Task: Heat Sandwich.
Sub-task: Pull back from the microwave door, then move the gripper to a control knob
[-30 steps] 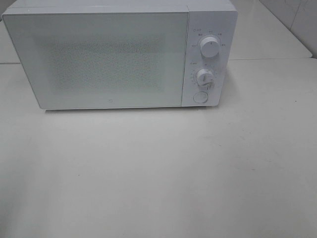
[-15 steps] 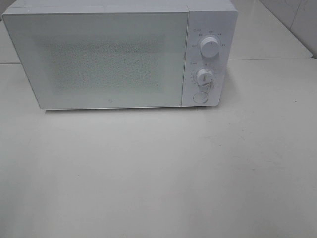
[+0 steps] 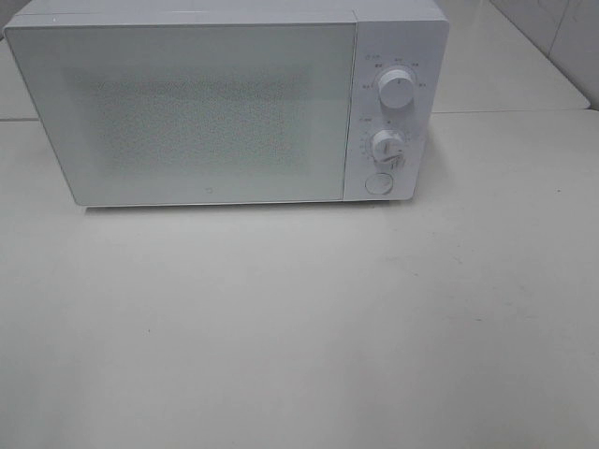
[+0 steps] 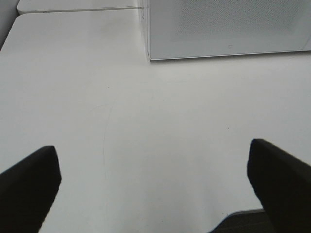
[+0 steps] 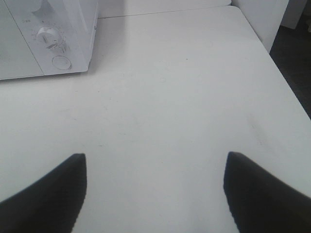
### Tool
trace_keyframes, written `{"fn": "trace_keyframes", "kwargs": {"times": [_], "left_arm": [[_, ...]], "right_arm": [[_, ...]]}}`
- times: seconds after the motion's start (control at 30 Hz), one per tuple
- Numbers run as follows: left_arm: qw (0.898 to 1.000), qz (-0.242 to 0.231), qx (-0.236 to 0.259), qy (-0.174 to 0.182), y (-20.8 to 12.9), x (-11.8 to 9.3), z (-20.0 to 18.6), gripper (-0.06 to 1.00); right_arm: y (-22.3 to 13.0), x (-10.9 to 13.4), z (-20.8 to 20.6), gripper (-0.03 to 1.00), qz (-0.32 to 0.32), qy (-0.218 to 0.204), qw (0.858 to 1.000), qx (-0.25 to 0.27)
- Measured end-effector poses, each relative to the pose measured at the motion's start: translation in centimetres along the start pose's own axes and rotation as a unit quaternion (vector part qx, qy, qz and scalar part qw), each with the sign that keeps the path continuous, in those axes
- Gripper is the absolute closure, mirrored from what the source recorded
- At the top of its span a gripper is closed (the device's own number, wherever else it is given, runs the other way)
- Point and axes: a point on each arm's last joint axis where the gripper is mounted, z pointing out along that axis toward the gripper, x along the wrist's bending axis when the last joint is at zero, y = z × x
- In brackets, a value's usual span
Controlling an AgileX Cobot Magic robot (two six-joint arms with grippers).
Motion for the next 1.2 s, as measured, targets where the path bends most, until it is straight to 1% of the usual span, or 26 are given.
{"fn": "trace_keyframes", "kwargs": {"times": [1.2], "left_arm": [[1.000,-0.001,0.000,0.000,0.00,-0.01,0.00,-0.05]], "right_arm": [[0.00,0.00,0.00,0.22,0.000,0.000,1.000,0.000]]}}
